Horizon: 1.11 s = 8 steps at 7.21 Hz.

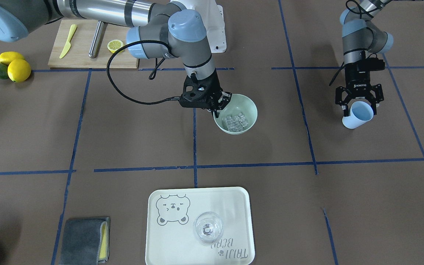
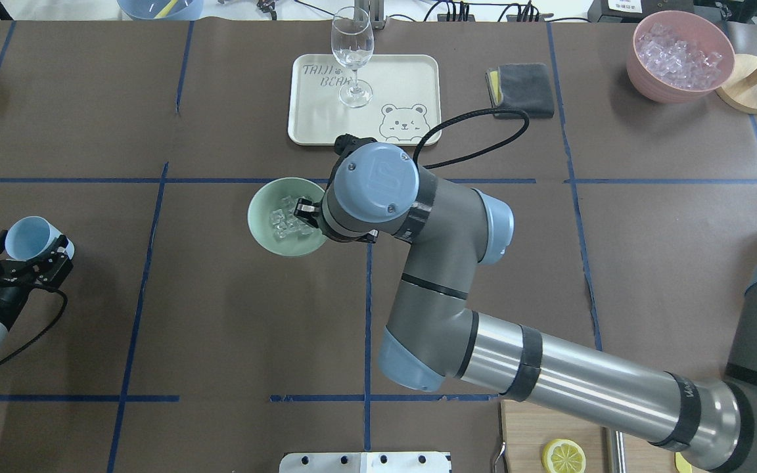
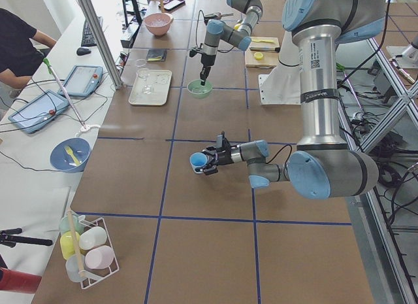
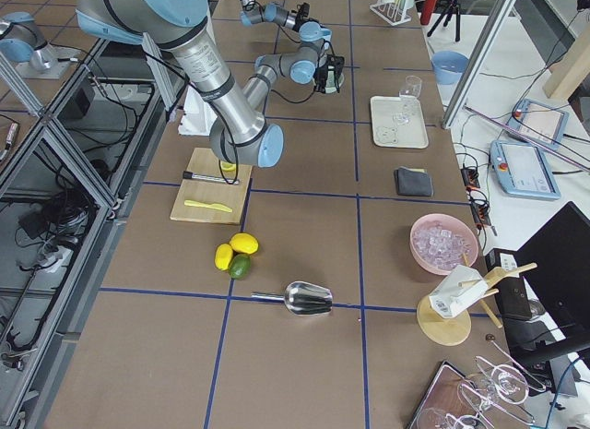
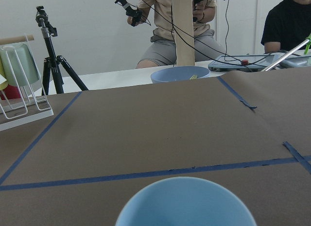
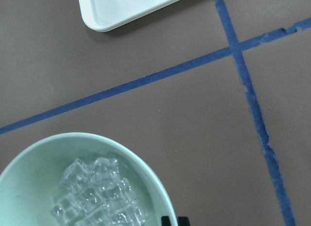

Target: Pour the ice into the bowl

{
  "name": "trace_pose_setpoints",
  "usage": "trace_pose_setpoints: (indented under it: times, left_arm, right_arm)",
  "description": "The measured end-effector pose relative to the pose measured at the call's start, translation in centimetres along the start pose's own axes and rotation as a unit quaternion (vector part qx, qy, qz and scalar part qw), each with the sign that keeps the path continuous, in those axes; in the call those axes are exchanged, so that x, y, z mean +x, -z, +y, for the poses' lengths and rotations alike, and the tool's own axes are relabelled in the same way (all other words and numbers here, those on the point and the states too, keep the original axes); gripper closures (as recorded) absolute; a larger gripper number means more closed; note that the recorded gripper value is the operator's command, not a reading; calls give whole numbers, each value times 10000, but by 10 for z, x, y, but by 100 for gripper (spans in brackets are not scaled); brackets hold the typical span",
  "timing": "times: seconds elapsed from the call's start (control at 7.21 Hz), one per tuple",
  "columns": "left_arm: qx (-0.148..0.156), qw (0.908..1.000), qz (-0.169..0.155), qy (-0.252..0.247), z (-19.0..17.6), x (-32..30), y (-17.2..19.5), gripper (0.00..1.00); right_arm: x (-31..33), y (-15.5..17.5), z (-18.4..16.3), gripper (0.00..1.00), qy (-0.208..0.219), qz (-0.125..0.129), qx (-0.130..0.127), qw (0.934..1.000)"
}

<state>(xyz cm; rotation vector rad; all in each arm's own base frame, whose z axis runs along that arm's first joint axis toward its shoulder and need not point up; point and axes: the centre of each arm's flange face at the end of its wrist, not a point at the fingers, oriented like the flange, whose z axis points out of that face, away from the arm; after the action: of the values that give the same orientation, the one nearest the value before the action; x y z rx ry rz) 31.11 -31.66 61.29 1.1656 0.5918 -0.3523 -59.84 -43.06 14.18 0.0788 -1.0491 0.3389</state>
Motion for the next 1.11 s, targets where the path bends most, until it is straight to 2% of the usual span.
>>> trace_pose_setpoints:
  times: [0.42, 0.69, 0.97, 1.11]
  left_arm:
    - [-52, 9998, 181, -27, -38, -6, 24, 0]
    - [-116, 9993, 246, -243, -66, -11, 22, 0]
    - [-252, 9960, 249, -822, -109, -32, 7, 0]
    - [-384, 9917, 168, -1214, -131, -41, 0, 0]
  right_arm:
    - [50, 14, -19, 100, 109, 111, 107, 9998]
    - [106, 36, -42, 100, 316, 180, 135, 9992]
    - [177, 71, -62, 100, 485, 266, 136, 9984]
    - [214, 83, -72, 100, 589, 396, 173, 9973]
